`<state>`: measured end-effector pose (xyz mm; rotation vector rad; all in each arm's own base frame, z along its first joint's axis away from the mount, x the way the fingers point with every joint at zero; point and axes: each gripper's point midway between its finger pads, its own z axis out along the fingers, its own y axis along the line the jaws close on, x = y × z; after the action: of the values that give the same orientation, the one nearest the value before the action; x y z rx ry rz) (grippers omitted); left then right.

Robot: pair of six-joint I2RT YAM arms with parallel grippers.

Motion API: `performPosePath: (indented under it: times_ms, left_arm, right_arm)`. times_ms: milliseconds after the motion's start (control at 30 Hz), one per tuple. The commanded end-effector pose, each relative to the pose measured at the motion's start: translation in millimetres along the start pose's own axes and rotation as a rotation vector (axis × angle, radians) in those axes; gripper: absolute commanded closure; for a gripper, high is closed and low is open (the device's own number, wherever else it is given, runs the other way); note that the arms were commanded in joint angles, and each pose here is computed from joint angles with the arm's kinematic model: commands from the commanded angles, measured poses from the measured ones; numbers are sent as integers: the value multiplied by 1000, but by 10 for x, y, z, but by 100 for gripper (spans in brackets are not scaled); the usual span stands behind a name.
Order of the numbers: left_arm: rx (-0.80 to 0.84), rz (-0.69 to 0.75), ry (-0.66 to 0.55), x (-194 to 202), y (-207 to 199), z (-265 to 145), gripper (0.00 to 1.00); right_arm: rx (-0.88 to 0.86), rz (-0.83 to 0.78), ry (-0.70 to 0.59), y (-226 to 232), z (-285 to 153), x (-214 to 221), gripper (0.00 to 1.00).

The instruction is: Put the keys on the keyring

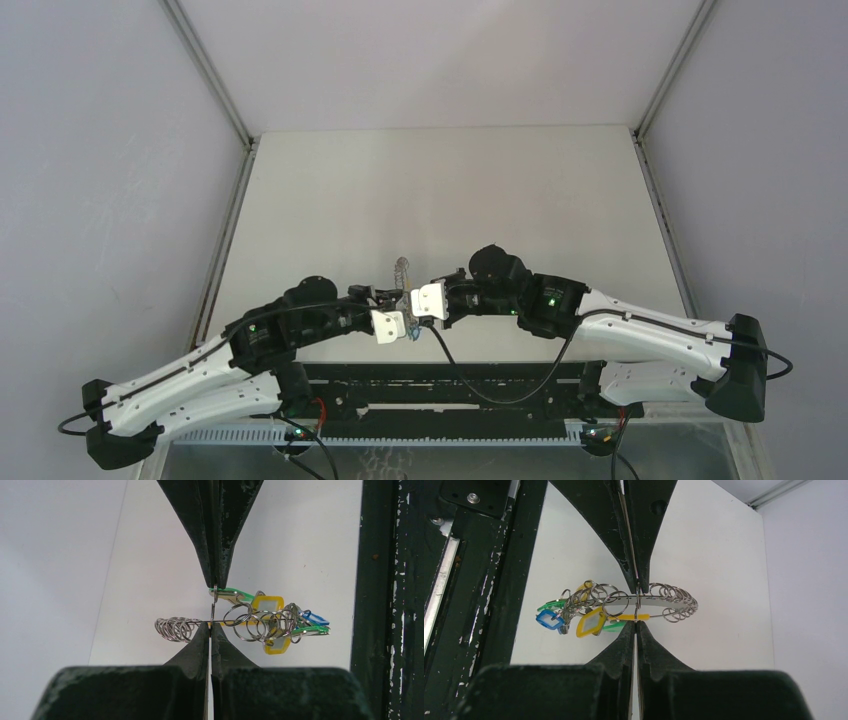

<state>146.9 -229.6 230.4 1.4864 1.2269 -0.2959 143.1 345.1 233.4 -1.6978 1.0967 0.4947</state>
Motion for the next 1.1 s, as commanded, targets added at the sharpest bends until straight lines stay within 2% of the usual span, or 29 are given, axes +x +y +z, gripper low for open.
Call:
performPosePath:
  times_ms: [0, 633, 1067]
  left_arm:
    - [-25, -7, -82, -189, 69, 12, 100]
    - [4, -20, -128, -276, 17, 23, 100]
    - [-14, -23, -103, -227, 45, 29, 100]
  right_arm:
    - [22, -16, -35, -49, 5, -119, 100]
    - [20, -22, -43, -42, 66, -157, 100]
    - [42, -18, -46, -67, -49, -199, 100]
